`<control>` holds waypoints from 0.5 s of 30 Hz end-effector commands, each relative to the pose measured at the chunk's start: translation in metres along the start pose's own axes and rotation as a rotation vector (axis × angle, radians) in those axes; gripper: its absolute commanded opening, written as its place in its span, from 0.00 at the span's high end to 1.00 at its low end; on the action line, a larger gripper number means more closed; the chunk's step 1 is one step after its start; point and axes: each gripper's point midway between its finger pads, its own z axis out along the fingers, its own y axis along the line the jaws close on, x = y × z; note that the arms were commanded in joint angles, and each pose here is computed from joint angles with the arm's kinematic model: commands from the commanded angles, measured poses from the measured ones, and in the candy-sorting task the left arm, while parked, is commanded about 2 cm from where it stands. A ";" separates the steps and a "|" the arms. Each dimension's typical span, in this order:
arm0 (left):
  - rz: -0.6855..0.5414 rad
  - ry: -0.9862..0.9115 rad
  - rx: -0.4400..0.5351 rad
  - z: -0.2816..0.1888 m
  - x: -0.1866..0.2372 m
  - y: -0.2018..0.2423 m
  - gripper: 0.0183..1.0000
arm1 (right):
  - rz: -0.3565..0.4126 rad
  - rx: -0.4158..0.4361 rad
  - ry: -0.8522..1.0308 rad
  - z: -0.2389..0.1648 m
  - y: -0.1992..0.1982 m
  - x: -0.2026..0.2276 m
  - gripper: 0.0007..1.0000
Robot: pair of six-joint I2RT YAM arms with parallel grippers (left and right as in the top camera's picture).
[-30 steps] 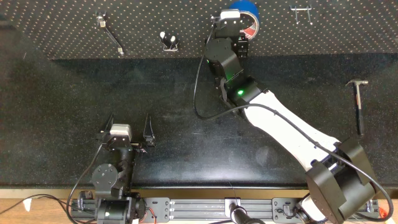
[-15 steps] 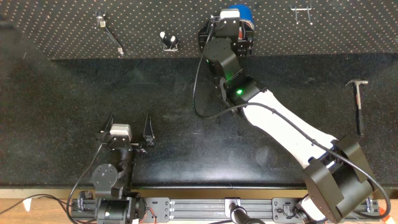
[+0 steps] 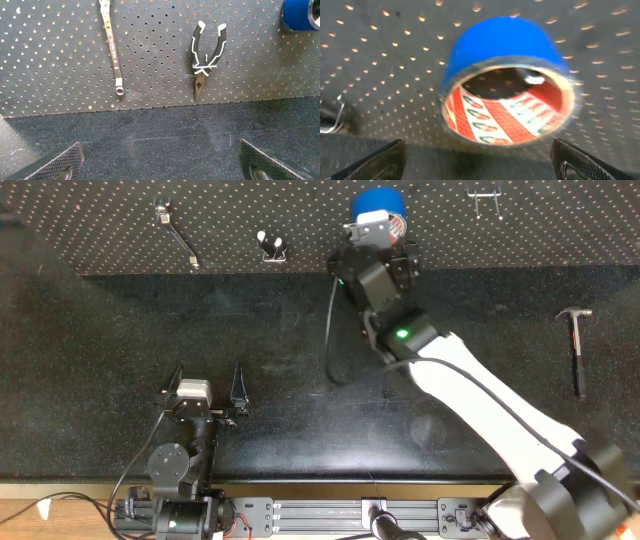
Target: Place Tools Onto Pegboard
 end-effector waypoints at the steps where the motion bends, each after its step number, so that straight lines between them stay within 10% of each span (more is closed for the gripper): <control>1: 0.006 0.000 0.001 0.000 0.001 -0.001 0.00 | 0.003 -0.071 0.022 -0.048 -0.013 -0.013 0.06; 8: 0.005 0.000 0.001 0.000 0.001 0.000 0.00 | -0.094 0.012 0.319 -0.101 -0.078 0.049 0.05; 15: 0.005 -0.001 0.001 0.000 0.001 -0.001 0.01 | 0.104 0.126 0.665 -0.123 -0.184 0.117 0.05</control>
